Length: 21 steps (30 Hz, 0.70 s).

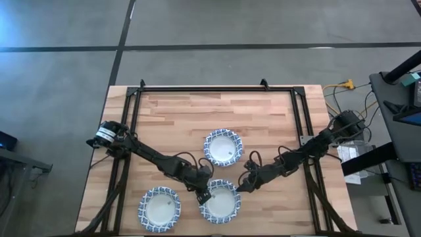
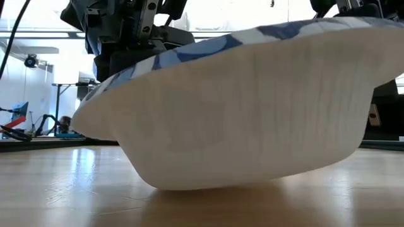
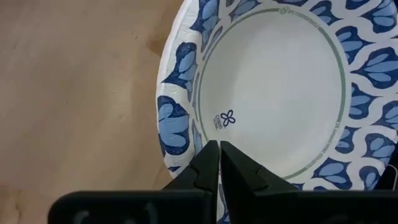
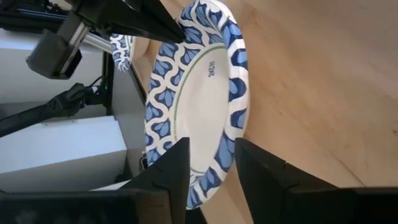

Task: Nest bowls inside each other
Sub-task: Stack the white patterned bowl on top of the center white patterned bowl

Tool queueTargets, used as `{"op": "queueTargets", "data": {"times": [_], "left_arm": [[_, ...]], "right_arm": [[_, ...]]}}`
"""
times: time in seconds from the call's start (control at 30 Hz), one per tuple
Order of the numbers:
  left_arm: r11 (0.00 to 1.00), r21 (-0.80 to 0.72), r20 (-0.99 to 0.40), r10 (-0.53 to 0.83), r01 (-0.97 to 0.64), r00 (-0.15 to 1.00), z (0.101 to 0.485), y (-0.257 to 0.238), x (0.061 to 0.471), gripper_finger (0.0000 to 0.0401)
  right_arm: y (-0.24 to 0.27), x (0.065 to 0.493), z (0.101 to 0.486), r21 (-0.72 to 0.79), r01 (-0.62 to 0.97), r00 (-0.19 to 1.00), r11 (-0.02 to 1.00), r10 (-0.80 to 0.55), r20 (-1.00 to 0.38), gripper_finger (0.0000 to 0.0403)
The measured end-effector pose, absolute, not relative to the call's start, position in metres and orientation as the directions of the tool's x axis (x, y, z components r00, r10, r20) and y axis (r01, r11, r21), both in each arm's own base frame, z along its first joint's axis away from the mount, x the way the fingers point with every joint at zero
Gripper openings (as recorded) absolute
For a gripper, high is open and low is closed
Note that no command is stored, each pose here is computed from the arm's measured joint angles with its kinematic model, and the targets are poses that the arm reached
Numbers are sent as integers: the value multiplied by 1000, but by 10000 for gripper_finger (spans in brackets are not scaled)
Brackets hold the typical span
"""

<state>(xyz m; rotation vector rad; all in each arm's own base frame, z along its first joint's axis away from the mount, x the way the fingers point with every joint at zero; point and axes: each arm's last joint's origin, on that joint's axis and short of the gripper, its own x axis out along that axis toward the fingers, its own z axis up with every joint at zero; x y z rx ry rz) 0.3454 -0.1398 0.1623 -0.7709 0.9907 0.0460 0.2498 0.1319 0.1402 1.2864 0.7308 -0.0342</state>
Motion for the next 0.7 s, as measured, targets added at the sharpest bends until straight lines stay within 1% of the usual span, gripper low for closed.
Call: {"op": "queueTargets", "data": {"times": [0.2, 0.37, 0.47, 0.57, 0.7], "left_arm": [[740, -556, -772, -290, -378, 565, 159, -139, 345, 0], [729, -550, -786, -285, -409, 549, 147, -141, 349, 0], [704, -582, -763, -297, -408, 575, 142, -143, 355, 0], [682, -606, -745, -307, -409, 592, 139, -145, 358, 0], [678, -611, -742, -310, -409, 595, 136, -145, 360, 0]], "right_arm": [[131, 249, 139, 848, 418, 774, 325, 362, -520, 129], [132, 251, 141, 849, 431, 774, 307, 357, -522, 158], [133, 252, 142, 845, 441, 772, 304, 351, -529, 172], [136, 259, 146, 856, 428, 781, 290, 357, -512, 177], [142, 269, 149, 861, 411, 783, 299, 368, -502, 178]]}}
